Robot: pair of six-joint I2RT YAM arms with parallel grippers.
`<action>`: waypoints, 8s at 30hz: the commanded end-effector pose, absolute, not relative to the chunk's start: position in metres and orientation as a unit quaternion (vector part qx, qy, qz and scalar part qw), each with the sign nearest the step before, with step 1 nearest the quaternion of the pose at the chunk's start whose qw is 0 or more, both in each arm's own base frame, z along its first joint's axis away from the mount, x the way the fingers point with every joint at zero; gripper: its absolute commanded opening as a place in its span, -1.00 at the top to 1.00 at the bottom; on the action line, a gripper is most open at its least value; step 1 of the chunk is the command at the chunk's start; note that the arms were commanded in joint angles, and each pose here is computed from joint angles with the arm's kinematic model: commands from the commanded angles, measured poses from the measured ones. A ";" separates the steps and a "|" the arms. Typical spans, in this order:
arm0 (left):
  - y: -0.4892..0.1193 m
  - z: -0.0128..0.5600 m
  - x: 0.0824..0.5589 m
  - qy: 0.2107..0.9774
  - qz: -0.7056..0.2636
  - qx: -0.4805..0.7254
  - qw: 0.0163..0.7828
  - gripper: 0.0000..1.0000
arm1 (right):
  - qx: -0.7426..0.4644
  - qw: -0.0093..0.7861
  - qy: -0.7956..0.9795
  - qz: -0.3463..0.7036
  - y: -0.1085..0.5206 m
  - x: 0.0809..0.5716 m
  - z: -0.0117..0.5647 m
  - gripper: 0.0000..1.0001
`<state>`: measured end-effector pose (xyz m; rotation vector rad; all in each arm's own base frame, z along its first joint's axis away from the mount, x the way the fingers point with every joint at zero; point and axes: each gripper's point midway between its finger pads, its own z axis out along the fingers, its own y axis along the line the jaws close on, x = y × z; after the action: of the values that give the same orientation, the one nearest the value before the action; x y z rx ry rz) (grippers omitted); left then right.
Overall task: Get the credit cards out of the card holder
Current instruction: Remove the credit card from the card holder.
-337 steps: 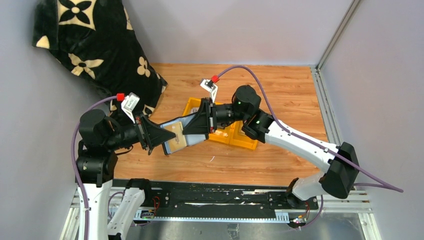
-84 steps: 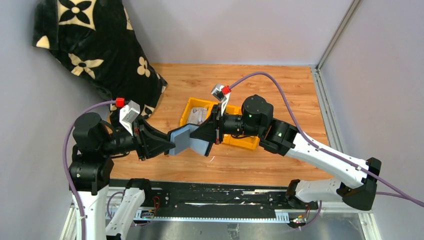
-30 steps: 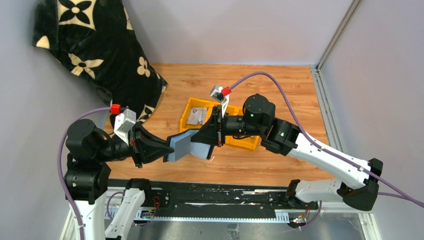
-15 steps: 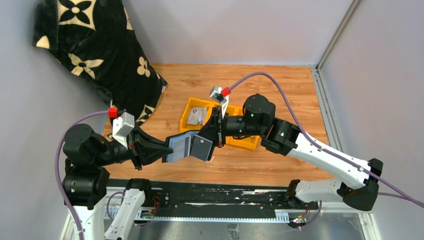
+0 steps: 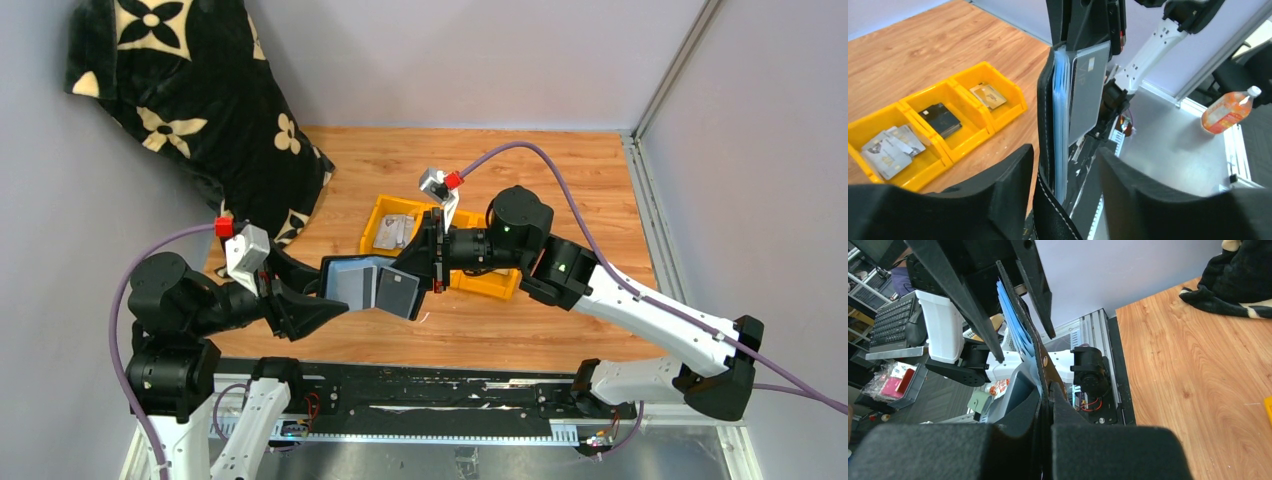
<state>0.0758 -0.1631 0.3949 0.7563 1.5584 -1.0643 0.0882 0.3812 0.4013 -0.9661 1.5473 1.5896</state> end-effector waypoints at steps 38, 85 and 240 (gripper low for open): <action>-0.174 0.411 0.058 0.639 -0.531 0.333 0.446 0.95 | -0.393 0.385 0.578 0.602 0.338 0.094 0.418 -0.11; -0.176 0.385 0.067 0.658 -0.555 0.309 0.404 0.10 | -0.484 0.308 0.499 0.649 0.390 0.067 0.439 1.00; -0.180 0.416 0.092 0.642 -0.603 0.213 0.423 0.62 | -0.328 0.301 0.544 0.711 0.380 0.082 0.407 1.00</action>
<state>0.0944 -0.1790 0.4101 0.5183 1.6257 -1.4976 0.0882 0.3872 0.4039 -0.8697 1.4782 1.8873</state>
